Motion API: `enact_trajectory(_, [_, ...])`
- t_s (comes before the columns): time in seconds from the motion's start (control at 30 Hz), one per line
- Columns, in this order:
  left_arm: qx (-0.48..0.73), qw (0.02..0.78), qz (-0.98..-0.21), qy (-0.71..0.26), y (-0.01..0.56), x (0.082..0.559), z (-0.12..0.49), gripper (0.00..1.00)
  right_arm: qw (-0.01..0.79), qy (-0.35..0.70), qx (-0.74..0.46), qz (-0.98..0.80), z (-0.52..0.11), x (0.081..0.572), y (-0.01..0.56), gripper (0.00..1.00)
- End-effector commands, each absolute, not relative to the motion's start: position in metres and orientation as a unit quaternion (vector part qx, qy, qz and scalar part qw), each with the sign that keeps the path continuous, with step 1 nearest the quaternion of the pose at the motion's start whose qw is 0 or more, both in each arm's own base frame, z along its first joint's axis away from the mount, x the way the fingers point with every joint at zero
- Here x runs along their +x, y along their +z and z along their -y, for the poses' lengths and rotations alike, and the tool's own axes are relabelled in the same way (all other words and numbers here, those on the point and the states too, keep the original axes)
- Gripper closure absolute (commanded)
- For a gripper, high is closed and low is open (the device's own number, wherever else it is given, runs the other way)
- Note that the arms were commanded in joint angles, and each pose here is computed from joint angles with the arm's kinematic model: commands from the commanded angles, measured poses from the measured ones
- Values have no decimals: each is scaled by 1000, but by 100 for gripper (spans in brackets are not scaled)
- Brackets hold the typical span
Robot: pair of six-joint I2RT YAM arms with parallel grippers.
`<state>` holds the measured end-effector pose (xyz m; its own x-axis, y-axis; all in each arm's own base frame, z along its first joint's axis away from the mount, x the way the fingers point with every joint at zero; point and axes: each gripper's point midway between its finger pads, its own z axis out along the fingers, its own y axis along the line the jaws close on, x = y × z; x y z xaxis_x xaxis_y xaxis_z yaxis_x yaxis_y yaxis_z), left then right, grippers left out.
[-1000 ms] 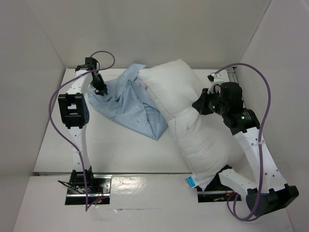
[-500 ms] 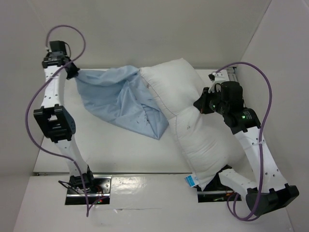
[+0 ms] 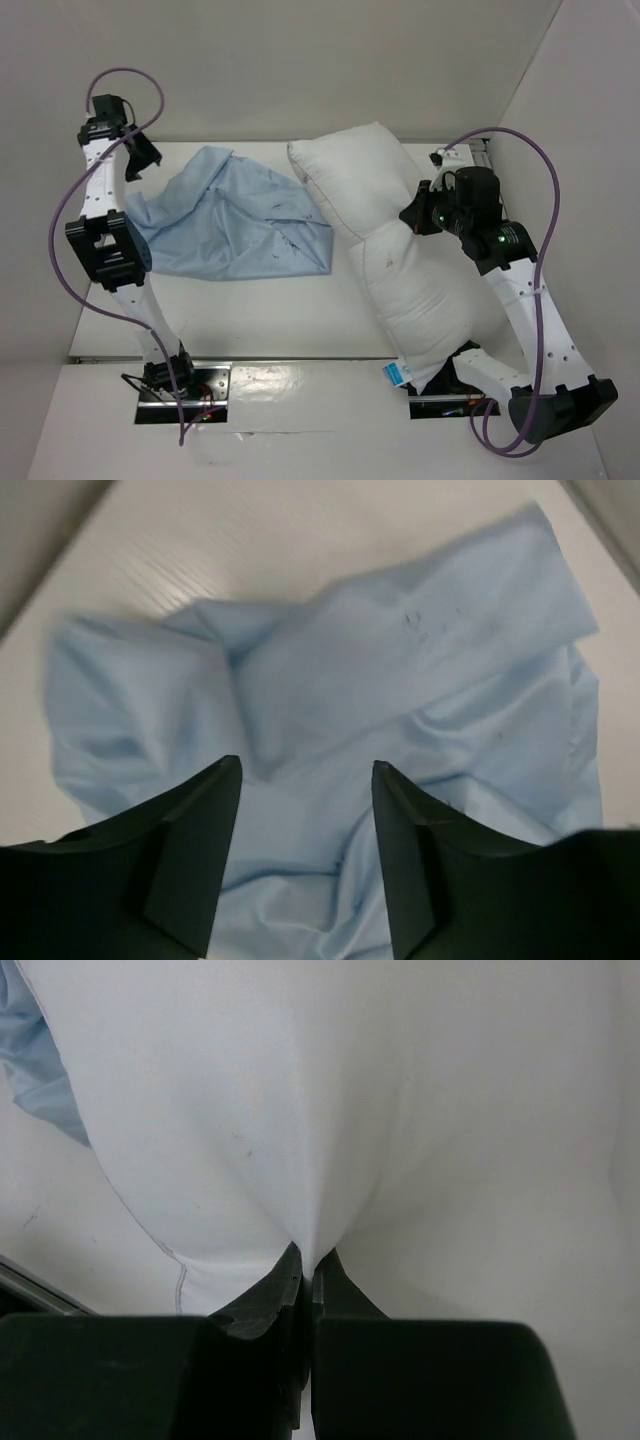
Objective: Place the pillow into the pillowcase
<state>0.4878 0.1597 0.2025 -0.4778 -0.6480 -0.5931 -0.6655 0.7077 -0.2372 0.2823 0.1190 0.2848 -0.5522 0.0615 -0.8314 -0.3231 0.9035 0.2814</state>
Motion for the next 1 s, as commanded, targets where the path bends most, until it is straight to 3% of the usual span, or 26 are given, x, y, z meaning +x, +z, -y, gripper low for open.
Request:
enact_trajectory(0.0, [-281,364,-888,-24,234,502,-78,31,532,225,-94,-811,-125,292,332,100])
enact_trajectory(0.23, [-193,309,-929,-57,197,480,9,34,526,228,-96,-814,-127,294,327,100])
enact_trajectory(0.53, [-162,219,-962,-33,118,457,37,32,521,231,-98,-816,-129,295,325,100])
enact_trajectory(0.97, [-167,219,-960,-47,88,478,56,35,512,234,-100,-820,-131,296,318,100])
